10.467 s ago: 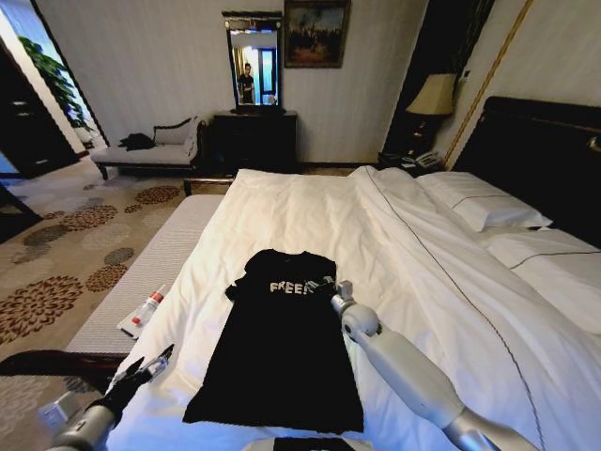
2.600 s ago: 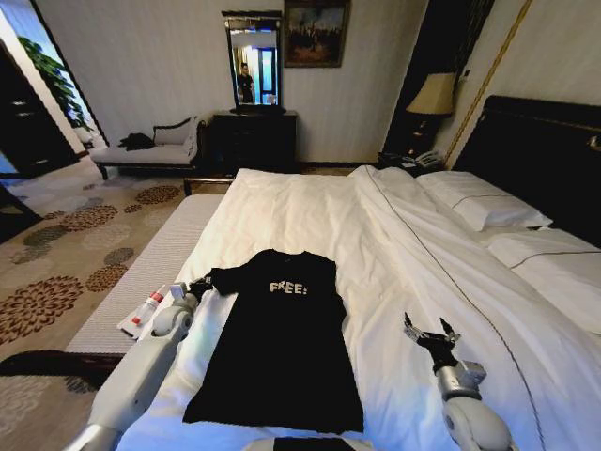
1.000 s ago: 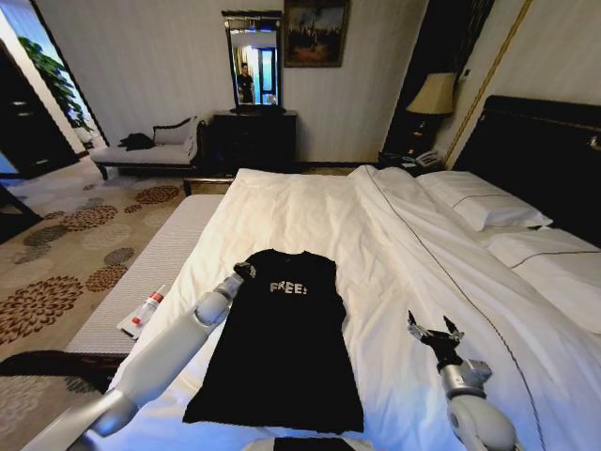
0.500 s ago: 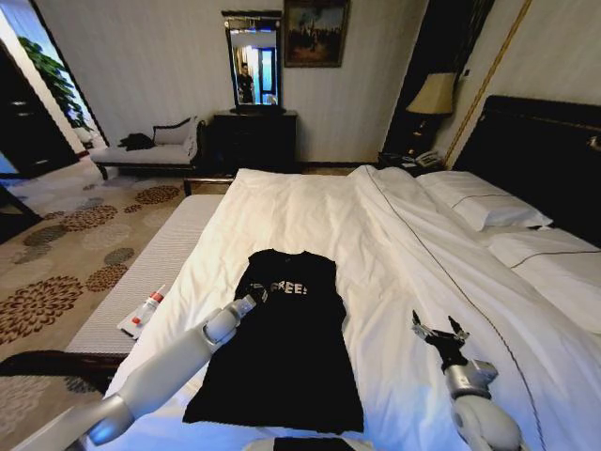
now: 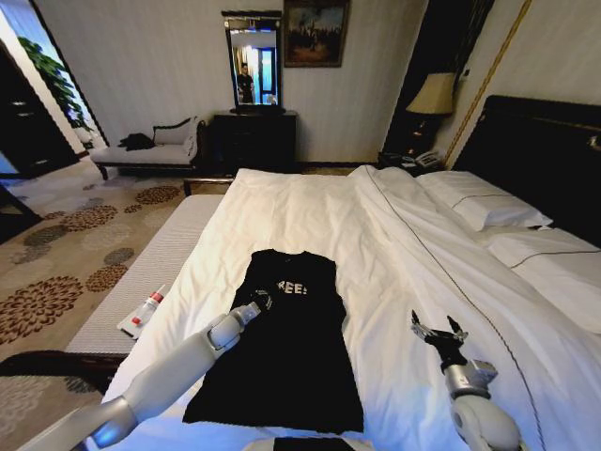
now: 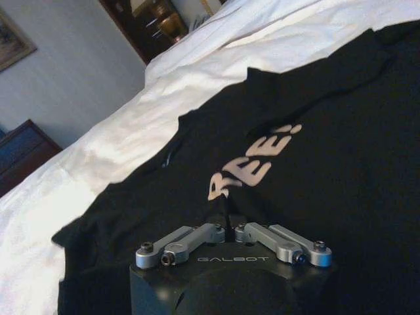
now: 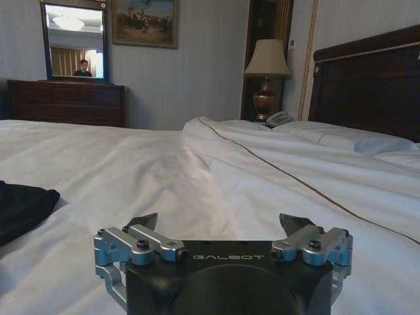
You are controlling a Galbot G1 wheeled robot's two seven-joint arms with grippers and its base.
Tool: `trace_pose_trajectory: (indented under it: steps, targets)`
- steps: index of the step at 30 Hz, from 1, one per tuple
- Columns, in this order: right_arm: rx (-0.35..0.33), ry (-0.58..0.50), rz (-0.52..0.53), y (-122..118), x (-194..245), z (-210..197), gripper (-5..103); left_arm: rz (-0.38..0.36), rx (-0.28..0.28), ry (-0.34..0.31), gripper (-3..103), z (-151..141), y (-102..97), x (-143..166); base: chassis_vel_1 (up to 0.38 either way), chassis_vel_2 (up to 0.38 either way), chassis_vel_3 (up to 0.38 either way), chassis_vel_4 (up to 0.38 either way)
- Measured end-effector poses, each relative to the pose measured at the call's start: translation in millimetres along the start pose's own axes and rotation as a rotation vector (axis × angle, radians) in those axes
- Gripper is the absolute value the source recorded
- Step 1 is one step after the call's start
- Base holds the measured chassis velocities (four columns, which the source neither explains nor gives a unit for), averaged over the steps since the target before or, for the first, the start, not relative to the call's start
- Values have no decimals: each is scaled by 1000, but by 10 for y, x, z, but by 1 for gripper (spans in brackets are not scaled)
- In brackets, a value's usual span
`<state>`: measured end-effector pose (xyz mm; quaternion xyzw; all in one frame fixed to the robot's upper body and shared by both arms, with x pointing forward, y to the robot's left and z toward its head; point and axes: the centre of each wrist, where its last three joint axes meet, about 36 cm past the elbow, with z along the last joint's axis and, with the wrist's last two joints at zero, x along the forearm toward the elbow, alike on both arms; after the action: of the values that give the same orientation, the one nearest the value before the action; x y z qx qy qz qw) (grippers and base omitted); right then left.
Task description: Fold the clothes on the bed.
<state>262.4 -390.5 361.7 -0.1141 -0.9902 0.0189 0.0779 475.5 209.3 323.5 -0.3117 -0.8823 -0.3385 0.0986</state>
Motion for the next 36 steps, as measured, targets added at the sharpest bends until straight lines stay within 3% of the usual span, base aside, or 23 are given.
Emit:
trace_pose_trajectory:
  steps: [2,4,8,10,12,14,16,18,22,23,25,27,30,32,35,36]
  targets:
    - [0,0,0,0,3,2,100,-10,15,5,13,16,-21,50,0,0,0,0]
    - [0,0,-1,4,3,4,100,-16,25,2,13,14,-23,81,0,0,0,0]
    - [-2,0,-9,35,-6,9,100,-68,83,-53,34,-17,4,272,0,0,0,0]
    - [-3,-1,-12,47,-11,9,100,-90,105,-74,34,-22,17,340,0,0,0,0]
    - [-5,-1,-16,65,-18,11,100,-163,175,-99,45,-6,115,495,0,0,0,0]
    - [-6,0,-19,84,-16,19,100,-235,247,-87,56,69,163,621,0,0,0,0]
    - [-6,1,-20,89,-16,22,100,-260,267,-81,56,97,178,645,0,0,0,0]
    - [-4,2,-23,101,-14,28,100,-337,326,-50,67,213,223,676,0,0,0,0]
    - [-1,0,-27,108,-14,17,100,-380,358,-19,78,331,227,637,0,0,0,0]
    - [1,-1,-28,108,-11,9,100,-385,368,-13,88,360,211,601,0,0,0,0]
    - [3,-3,-28,103,-9,0,100,-389,373,-12,88,366,203,568,0,0,0,0]
    - [5,-4,-26,89,-3,-10,100,-391,376,-16,97,371,171,509,0,0,0,0]
    - [5,-5,-19,68,12,-18,100,-441,404,-97,100,347,142,380,0,0,0,0]
    - [5,-4,-18,66,16,-16,100,-456,414,-113,100,336,144,361,0,0,0,0]
    - [0,-3,-15,67,29,-4,100,-526,519,-123,100,268,202,308,0,0,0,0]
    - [0,-3,-15,67,29,-4,100,-526,519,-123,100,268,202,308,0,0,0,0]
